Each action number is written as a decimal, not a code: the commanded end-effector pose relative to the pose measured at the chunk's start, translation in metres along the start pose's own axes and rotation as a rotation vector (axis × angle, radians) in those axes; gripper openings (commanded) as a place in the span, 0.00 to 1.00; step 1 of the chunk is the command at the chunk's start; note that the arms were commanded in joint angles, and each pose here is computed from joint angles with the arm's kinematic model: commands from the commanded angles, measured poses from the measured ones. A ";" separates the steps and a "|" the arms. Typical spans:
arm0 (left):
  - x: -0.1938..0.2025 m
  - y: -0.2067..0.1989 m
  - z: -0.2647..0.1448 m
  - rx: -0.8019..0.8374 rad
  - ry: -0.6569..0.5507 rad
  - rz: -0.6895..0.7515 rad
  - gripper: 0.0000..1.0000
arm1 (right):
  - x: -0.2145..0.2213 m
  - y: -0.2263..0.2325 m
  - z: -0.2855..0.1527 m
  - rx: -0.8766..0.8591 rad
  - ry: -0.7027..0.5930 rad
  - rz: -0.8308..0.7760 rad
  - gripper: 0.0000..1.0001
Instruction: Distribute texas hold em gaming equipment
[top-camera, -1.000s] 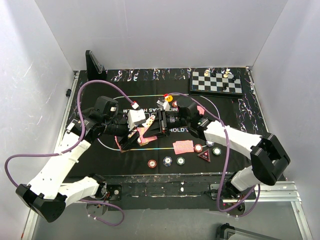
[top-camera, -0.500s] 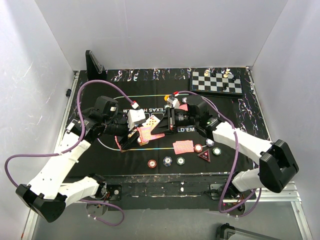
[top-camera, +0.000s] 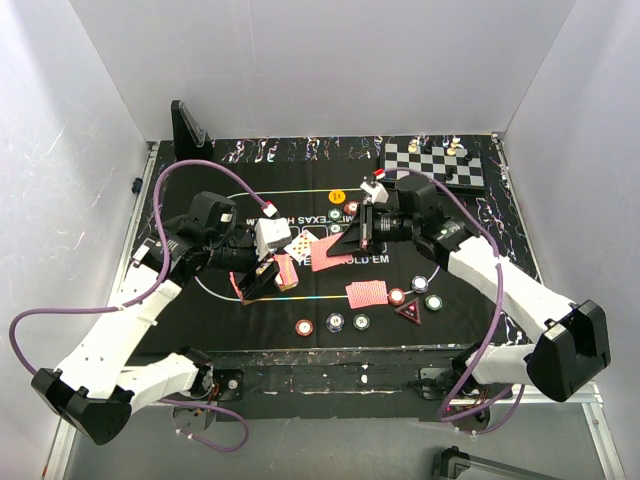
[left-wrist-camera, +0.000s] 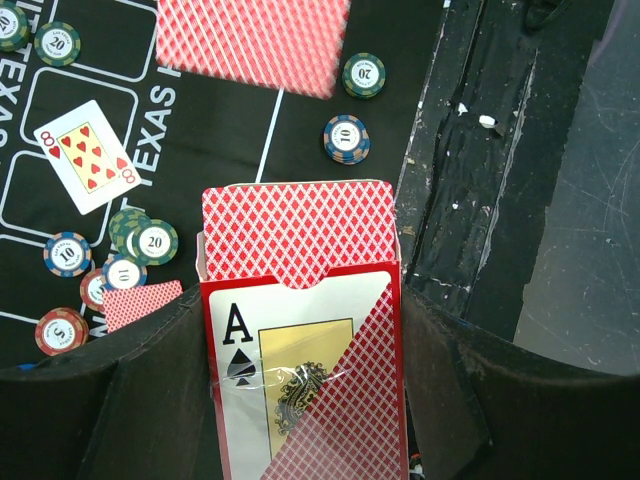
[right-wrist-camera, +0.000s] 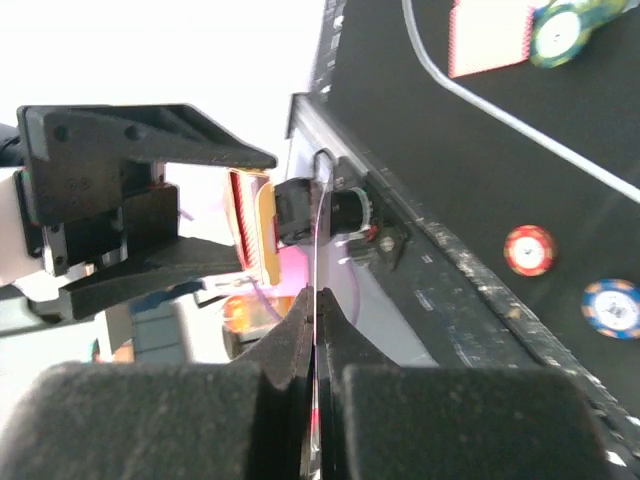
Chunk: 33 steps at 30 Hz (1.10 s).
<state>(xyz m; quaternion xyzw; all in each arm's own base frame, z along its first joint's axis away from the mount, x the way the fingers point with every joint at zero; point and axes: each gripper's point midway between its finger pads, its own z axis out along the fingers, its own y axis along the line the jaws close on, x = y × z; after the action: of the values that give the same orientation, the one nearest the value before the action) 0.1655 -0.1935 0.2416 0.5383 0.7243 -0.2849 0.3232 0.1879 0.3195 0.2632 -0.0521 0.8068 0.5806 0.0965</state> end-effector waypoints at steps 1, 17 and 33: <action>-0.013 -0.004 -0.007 -0.005 -0.057 0.021 0.20 | -0.025 -0.005 -0.017 0.171 -0.056 -0.156 0.01; -0.016 -0.017 -0.024 0.000 -0.063 0.037 0.20 | -0.142 -0.131 0.007 1.254 -0.096 -0.523 0.01; -0.015 -0.023 -0.031 -0.005 -0.065 0.027 0.20 | -0.142 -0.184 0.085 1.636 0.011 -0.956 0.01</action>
<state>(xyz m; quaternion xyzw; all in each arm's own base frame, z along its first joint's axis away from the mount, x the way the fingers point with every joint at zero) 0.1435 -0.1811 0.2517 0.5354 0.7260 -0.2863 0.3230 0.3523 0.3350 0.0796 -0.2942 0.8827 -0.2288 0.2864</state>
